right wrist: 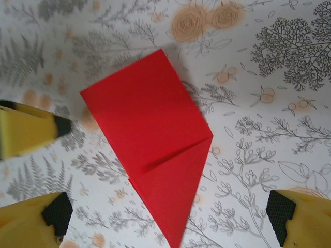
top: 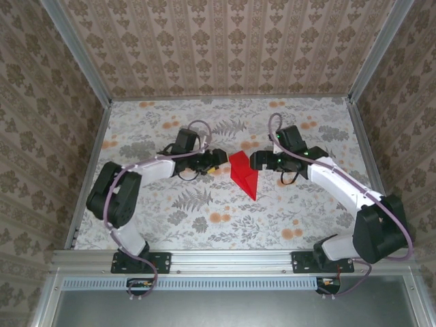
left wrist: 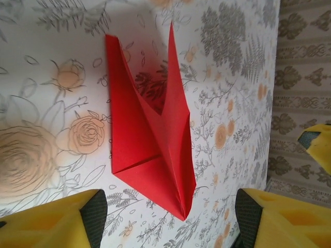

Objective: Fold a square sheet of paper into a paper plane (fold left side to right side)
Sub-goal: Fold the wing for the fifth time at the center of the table.

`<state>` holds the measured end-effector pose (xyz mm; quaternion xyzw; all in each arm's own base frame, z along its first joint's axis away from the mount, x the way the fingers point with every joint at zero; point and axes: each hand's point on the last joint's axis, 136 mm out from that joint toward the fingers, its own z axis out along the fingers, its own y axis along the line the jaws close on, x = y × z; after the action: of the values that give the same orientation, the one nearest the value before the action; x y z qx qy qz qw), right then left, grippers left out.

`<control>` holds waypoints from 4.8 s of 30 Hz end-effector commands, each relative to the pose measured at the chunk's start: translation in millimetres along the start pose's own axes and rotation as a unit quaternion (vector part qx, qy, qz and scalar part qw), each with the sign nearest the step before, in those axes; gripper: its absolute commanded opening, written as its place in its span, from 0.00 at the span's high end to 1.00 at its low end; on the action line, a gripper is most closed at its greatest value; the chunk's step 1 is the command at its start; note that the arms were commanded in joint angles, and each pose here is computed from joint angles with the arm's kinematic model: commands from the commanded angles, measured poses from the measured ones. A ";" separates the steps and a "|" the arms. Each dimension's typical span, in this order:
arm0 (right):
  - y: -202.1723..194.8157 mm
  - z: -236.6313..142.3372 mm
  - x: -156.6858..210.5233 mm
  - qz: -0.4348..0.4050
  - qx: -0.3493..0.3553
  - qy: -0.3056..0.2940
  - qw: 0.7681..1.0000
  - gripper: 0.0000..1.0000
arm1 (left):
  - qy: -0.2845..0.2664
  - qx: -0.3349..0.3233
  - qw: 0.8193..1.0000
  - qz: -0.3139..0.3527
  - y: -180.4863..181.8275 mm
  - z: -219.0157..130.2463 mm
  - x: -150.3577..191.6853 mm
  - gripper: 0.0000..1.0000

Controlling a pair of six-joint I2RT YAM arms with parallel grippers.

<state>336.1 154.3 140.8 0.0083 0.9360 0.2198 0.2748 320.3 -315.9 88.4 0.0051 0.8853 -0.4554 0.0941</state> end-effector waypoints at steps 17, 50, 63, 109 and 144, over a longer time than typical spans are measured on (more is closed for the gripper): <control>14.0 18.6 -18.5 -0.023 -0.156 -0.012 0.987 0.18 | 0.024 0.086 0.990 0.108 -19.5 23.1 -28.8 0.95; 10.4 83.0 -1.0 -0.041 -0.313 0.061 0.947 0.64 | 0.102 0.139 0.969 0.178 -8.3 21.2 0.4 1.00; 2.3 77.5 -0.4 -0.020 -0.264 0.085 0.961 1.00 | 0.100 0.111 0.969 0.199 -5.4 18.1 -8.1 0.68; -3.1 82.1 -7.3 0.140 -0.143 0.202 0.959 1.00 | 0.104 -0.457 0.742 0.479 7.9 46.1 75.8 0.30; -10.6 82.2 -29.4 0.118 -0.124 0.162 0.972 0.90 | 0.118 -0.396 0.793 0.447 3.2 62.4 89.5 0.88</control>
<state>389.8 178.5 66.8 0.0546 0.9270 0.3679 0.0485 245.3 -366.7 33.3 0.4325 0.8796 0.0646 0.1870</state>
